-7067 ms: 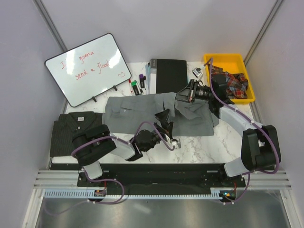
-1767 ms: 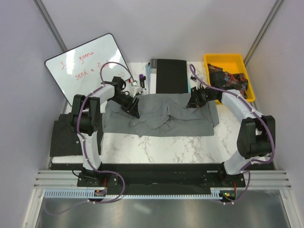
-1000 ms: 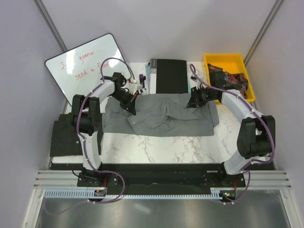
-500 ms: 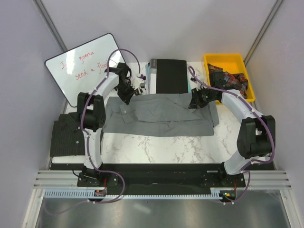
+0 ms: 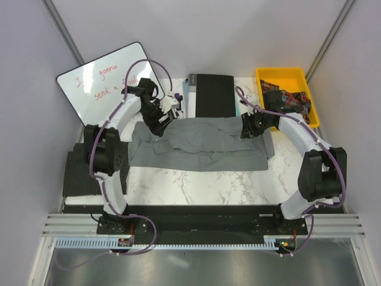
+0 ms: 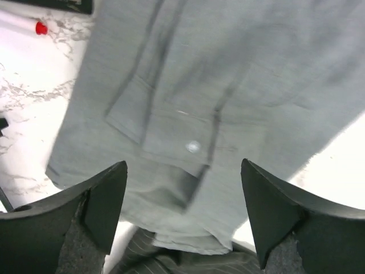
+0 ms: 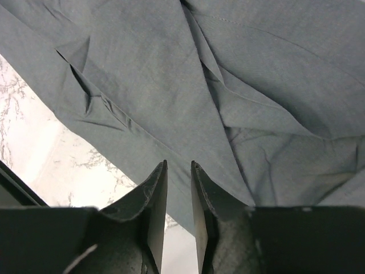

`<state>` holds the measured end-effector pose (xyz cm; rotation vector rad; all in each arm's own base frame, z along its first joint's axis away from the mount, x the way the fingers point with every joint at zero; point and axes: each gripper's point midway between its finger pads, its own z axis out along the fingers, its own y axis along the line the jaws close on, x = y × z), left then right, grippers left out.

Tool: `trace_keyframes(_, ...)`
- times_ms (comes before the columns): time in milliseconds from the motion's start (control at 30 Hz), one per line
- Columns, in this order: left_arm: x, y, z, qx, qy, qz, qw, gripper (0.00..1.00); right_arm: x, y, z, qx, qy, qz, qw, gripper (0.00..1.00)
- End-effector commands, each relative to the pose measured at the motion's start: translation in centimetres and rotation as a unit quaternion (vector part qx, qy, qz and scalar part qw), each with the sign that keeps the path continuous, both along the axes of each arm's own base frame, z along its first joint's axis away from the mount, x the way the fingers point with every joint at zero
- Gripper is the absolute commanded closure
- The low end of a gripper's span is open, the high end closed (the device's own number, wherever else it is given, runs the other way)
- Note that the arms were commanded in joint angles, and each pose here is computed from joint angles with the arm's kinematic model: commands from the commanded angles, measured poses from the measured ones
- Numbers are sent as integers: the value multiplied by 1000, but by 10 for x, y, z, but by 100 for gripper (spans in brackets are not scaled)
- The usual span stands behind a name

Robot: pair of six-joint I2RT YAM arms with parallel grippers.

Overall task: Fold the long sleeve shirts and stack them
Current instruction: Fold the shirt

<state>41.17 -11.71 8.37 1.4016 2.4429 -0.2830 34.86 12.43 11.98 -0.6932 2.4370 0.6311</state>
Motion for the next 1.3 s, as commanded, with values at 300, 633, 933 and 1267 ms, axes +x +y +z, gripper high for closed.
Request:
trace_keyframes(300, -94, -9, -16, -78, -34, -130, 988, 15, 4, -90, 34, -124, -61, -120, 983, 57)
trace_keyframes(633, -125, 6, -36, -29, -71, -243, 967, 25, -26, -102, 14, -104, -9, -122, 987, 60)
trace_keyframes(933, -150, 16, -72, 44, -43, -302, 951, 39, -36, -105, 16, -112, -8, -121, 986, 61)
trace_keyframes(1267, -155, 7, -86, 90, -20, -340, 936, 97, -34, -103, 25, -109, -14, -116, 987, 61)
